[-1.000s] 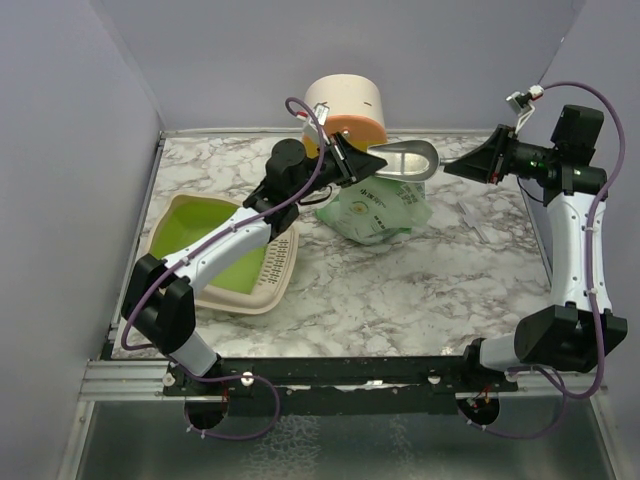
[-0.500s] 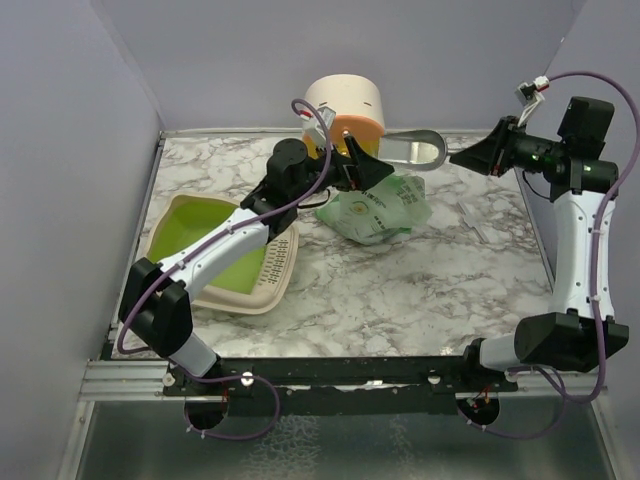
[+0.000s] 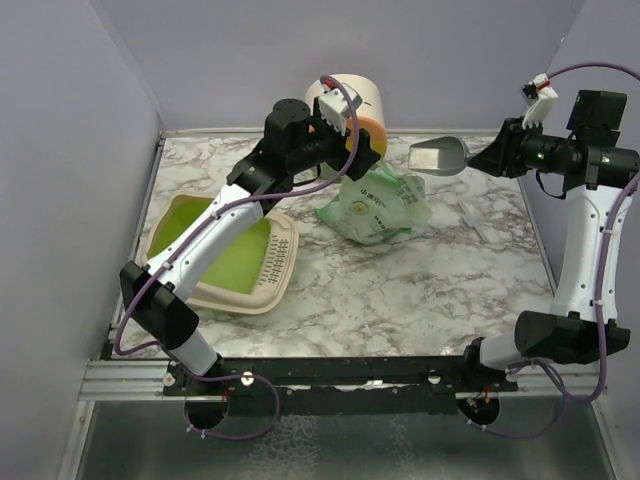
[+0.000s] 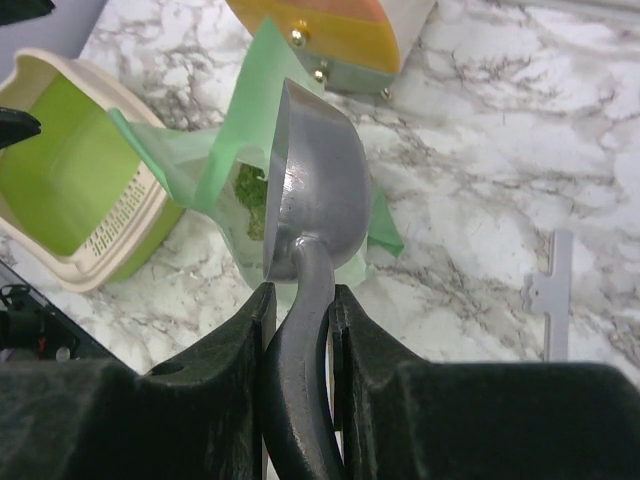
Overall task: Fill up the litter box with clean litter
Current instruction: 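Adjust the spatula, then scoop the cat litter from the cat litter bag.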
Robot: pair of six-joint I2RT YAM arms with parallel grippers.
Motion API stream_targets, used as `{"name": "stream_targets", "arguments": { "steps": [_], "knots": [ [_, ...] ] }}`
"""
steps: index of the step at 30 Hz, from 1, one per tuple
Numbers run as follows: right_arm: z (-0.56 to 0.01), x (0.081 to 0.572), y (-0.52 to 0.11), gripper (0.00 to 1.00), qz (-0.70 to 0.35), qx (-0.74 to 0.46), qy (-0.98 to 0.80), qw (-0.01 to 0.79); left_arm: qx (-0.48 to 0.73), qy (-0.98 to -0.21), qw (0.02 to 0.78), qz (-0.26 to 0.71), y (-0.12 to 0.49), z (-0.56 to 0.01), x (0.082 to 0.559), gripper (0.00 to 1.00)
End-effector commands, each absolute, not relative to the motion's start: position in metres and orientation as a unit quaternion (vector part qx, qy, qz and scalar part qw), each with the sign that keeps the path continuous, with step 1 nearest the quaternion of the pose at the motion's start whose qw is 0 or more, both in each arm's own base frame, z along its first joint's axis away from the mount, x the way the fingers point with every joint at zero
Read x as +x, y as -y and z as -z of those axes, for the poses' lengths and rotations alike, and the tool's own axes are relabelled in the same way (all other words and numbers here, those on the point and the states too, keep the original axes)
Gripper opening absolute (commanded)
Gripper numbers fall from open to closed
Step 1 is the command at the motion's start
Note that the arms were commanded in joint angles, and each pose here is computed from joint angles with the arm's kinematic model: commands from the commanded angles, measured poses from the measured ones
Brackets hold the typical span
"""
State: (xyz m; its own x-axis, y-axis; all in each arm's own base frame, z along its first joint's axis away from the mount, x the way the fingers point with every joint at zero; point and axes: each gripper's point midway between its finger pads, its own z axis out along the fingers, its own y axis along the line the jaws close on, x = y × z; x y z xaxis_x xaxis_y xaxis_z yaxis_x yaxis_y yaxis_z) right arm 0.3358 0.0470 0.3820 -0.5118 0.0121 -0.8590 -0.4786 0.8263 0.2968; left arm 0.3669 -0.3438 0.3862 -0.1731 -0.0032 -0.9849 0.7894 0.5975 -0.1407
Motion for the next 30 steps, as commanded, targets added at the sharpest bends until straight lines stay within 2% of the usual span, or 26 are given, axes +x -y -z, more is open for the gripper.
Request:
{"name": "stream_targets", "arguments": {
  "steps": [1,7,16,22,30],
  "knots": [
    [-0.363,0.321,-0.04,0.01,-0.233,-0.138,-0.856,0.44,0.405,-0.696,0.523,0.279,0.343,-0.34,0.364,0.87],
    [-0.347,0.308,-0.037,0.01,-0.218,-0.132,-0.867,0.428,0.455,-0.688,0.503,0.259,0.34,-0.315,0.356,0.79],
    [-0.335,0.294,-0.032,0.01,-0.193,-0.131,-0.875,0.424,0.474,-0.692,0.493,0.232,0.342,-0.296,0.364,0.78],
    [-0.321,0.287,-0.044,0.01,-0.235,-0.147,-0.877,0.393,0.475,-0.691,0.491,0.235,0.353,-0.291,0.372,0.77],
    [-0.301,0.294,-0.048,0.01,-0.27,-0.158,-0.882,0.352,0.472,-0.688,0.496,0.242,0.363,-0.293,0.377,0.7]
  ]
}}
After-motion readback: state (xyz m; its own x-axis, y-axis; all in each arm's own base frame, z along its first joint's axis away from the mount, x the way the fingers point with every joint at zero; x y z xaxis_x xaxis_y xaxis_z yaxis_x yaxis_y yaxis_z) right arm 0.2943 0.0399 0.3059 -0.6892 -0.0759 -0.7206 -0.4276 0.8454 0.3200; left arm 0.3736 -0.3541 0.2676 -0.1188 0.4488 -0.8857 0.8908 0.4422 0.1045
